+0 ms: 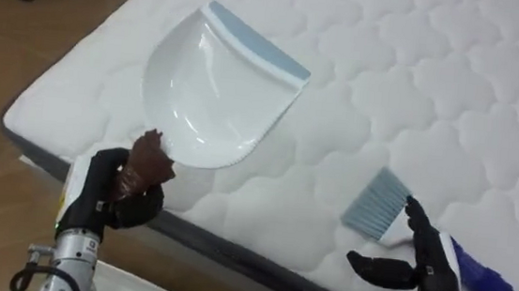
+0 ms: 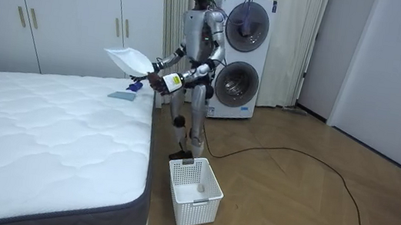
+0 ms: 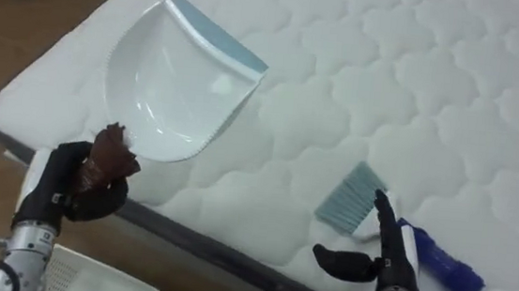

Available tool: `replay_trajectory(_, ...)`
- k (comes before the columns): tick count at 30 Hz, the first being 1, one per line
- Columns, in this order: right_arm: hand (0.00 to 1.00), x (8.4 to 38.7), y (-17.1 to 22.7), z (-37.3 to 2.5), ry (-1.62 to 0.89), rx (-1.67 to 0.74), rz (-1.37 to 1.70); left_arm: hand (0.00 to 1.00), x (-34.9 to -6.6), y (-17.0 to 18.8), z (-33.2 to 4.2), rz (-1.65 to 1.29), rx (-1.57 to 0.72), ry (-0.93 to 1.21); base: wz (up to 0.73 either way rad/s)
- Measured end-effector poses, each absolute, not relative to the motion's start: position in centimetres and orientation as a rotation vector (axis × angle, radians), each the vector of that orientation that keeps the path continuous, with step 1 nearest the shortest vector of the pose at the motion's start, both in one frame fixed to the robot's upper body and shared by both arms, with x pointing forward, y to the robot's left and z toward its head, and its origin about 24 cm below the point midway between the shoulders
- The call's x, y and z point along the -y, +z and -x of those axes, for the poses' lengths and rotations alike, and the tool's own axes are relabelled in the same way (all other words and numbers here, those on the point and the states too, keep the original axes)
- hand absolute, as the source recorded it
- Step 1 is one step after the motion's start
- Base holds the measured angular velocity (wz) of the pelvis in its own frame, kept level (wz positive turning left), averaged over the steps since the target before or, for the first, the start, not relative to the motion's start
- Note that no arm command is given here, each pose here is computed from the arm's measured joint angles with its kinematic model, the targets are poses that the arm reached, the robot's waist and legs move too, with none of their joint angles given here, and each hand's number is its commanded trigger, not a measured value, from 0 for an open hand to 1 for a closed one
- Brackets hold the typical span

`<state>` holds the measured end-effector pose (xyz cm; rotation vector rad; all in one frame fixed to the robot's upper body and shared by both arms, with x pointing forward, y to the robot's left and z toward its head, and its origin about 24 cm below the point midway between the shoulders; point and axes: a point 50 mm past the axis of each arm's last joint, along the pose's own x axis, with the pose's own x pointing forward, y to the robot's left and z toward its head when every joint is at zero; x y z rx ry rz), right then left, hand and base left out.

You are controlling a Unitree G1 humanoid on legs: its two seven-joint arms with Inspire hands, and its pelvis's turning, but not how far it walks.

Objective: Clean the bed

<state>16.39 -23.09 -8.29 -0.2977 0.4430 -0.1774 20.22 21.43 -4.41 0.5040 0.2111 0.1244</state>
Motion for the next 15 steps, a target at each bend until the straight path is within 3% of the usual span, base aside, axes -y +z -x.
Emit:
replay_trajectory(1, 0.0, 23.0, -8.3, -16.4, -0.164, -0.444, 0.291, 1.0, -21.5, -4.6, -19.9, -0.496, -0.225, 0.123, -1.13)
replay_trajectory(2, 0.0, 22.9, -8.3, -16.5, -0.151, -0.442, 0.287, 0.82, -21.7, -4.9, -19.5, -0.484, -0.243, 0.128, -1.34)
replay_trajectory(3, 0.0, 22.9, -8.2, -16.6, -0.147, -0.441, 0.287, 0.54, -21.8, -5.0, -19.3, -0.474, -0.253, 0.131, -1.68)
replay_trajectory(4, 0.0, 22.9, -8.2, -16.6, -0.138, -0.441, 0.289, 0.0, -21.9, -5.2, -18.9, -0.46, -0.269, 0.141, -1.52)
replay_trajectory(10, 0.0, 22.8, -8.9, -16.0, -0.104, -0.5, 0.278, 0.0, -22.0, -6.7, -16.6, -0.428, -0.353, 0.145, -1.04)
replay_trajectory(15, 0.0, 22.6, -9.2, -15.5, -0.091, -0.518, 0.257, 0.0, -22.0, -6.9, -16.3, -0.364, -0.37, 0.161, -0.19)
